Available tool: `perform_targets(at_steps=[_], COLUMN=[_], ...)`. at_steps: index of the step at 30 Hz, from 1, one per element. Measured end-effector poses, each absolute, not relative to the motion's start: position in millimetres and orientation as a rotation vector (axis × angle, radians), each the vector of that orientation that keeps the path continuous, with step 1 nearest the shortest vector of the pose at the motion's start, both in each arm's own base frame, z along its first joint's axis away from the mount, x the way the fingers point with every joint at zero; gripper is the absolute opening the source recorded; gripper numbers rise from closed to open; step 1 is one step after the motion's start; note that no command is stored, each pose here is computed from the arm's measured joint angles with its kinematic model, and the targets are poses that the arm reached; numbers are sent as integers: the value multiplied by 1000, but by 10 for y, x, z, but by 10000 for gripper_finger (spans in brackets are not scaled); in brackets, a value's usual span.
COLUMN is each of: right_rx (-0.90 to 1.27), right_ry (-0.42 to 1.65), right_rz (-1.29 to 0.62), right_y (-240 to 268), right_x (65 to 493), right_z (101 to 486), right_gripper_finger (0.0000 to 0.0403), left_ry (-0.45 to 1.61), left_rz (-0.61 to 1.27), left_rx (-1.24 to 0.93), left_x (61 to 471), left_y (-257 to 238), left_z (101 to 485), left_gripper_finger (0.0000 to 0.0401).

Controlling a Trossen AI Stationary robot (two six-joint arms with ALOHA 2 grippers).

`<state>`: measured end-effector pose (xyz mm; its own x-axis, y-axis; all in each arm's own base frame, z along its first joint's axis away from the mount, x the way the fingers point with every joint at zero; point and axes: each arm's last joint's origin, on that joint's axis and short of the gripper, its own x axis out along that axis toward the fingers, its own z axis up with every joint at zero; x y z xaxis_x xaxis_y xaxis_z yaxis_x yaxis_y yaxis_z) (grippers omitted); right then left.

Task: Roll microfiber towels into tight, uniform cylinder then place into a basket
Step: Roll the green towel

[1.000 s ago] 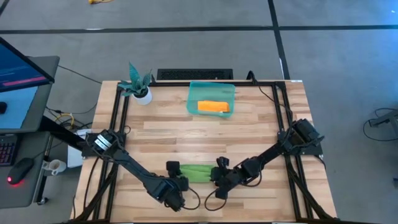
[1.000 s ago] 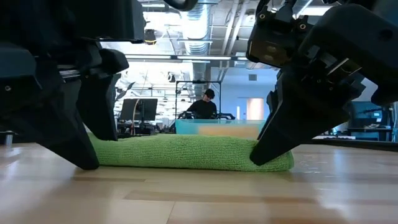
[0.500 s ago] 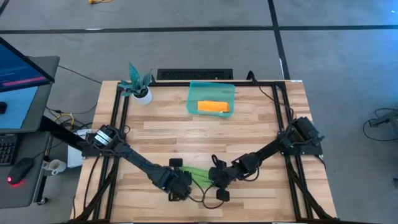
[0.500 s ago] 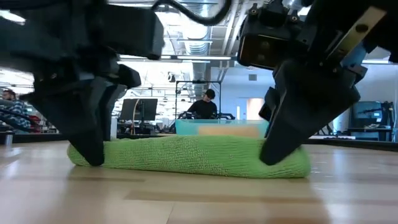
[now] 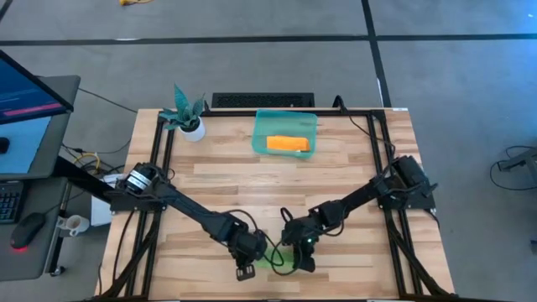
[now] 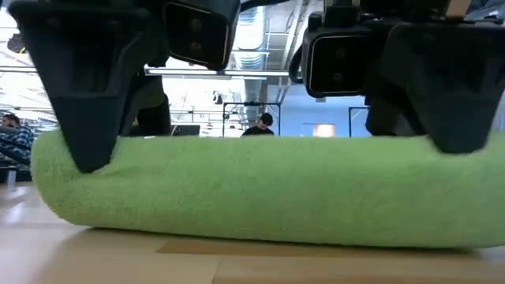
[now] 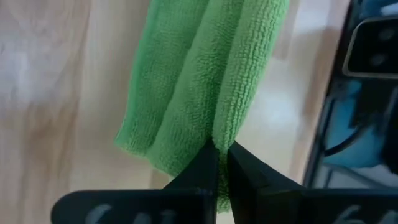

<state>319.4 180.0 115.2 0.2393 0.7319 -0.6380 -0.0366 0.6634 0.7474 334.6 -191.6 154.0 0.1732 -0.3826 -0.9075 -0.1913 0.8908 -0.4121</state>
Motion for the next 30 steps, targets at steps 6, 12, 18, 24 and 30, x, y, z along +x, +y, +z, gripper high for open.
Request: perform_targets(at_steps=[6, 12, 18, 24, 30], right_rx=[789, 952, 1010, 1028, 1025], right_ry=[1297, 1381, 1400, 1389, 1385], right_rz=[584, 468, 402, 376, 371], right_y=[1702, 1576, 1538, 1531, 1530], right_x=[3233, 3307, 3339, 3352, 3353], right_z=[1103, 947, 895, 897, 897], right_gripper_finger=[19, 25, 19, 26, 19], left_ry=[1411, 1422, 1431, 1420, 1401], left_rz=[-143, -67, -66, -45, -65], left_rx=[-546, -568, -557, -513, -431], left_x=[3372, 3378, 3367, 3358, 3355], left_y=[-1896, -1826, -1822, -1809, -1797], left_z=[1547, 1532, 1525, 1519, 1517], left_gripper_finger=[7, 6, 7, 9, 28])
